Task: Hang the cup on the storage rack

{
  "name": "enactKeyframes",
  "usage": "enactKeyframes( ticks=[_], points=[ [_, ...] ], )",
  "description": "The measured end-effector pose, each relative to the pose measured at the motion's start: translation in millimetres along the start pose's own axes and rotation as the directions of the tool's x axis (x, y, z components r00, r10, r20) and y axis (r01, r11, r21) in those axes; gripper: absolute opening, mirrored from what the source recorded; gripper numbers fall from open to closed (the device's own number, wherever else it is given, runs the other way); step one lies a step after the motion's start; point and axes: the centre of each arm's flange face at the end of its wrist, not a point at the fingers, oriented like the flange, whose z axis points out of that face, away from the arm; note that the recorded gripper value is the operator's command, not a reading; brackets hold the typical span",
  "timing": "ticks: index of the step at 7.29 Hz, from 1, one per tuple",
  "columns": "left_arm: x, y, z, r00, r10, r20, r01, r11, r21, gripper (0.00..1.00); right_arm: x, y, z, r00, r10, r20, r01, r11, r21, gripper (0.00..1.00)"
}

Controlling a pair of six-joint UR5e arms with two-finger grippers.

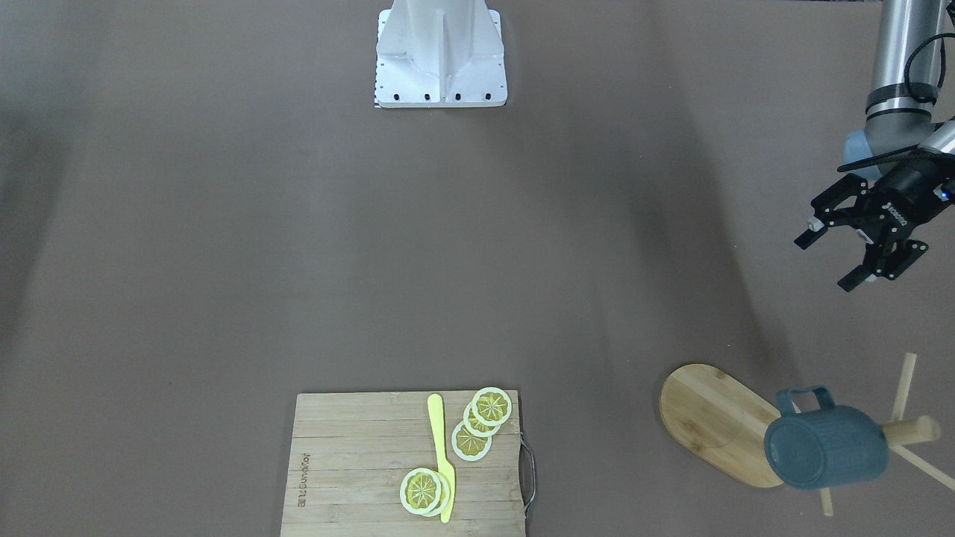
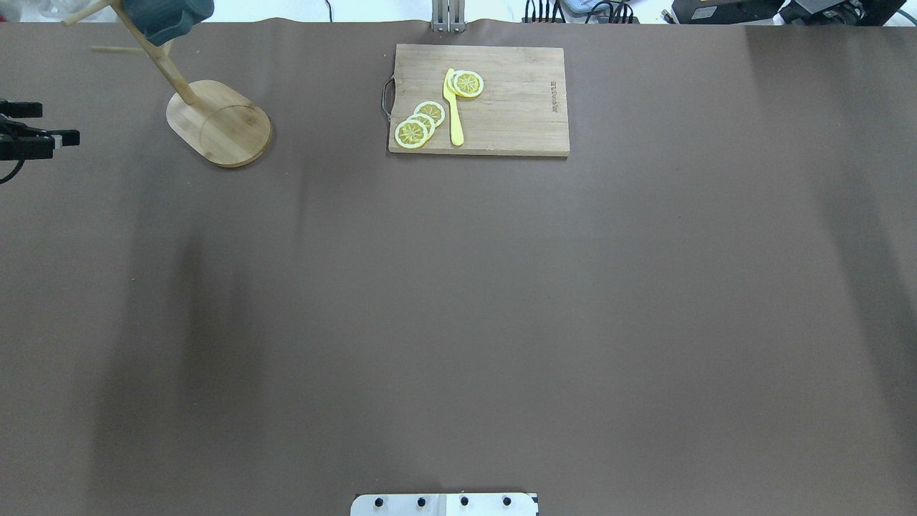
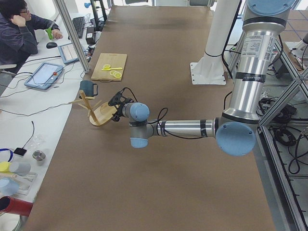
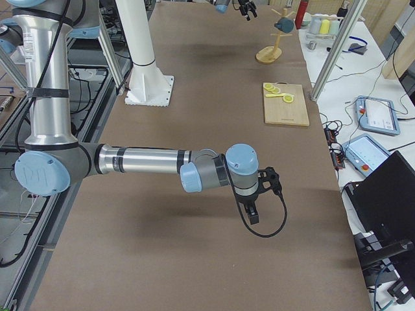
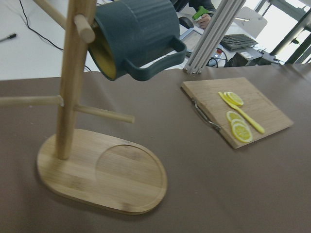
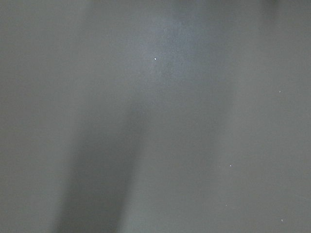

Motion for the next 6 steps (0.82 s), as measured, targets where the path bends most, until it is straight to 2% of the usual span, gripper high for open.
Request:
enactKeyframes(
  ticks=[1,2,3,4,5,6],
  points=[
    [-18.1,-2.6,-1.5,0.984,0.139,0.110,-0.133,0.989,-0.063,1.00,0.1,0.1,0.2,1.000,0.000,0.000,0.000,1.000,0.000,1.00],
    [-31.5,-5.4,-6.0,0.944,0.268,0.193,-0.240,0.958,-0.158,1.00,0.1,0.1,0.3,1.000,0.000,-0.001,0.000,1.000,-0.001,1.00],
    [-40.4,-9.4,-11.8,0.905,0.355,0.236,-0.290,0.918,-0.269,1.00,0.1,0.1,0.3,1.000,0.000,-0.001,0.000,1.000,-0.001,1.00],
    [-47.1,-13.3,-18.0,0.894,0.373,0.248,-0.266,0.888,-0.376,1.00,0.2,0.1,0.5,1.000,0.000,-0.001,0.000,1.000,-0.001,1.00],
    [-50.4,-17.2,-23.2,0.907,0.342,0.246,-0.196,0.859,-0.472,1.00,0.5,0.4,0.7,1.000,0.001,-0.001,-0.001,1.000,-0.002,1.00],
    [-55.1,-28.8,-31.4,0.942,0.247,0.229,-0.079,0.825,-0.560,1.00,0.7,0.9,1.0,1.000,0.002,-0.001,-0.002,1.000,-0.002,1.00]
  ],
)
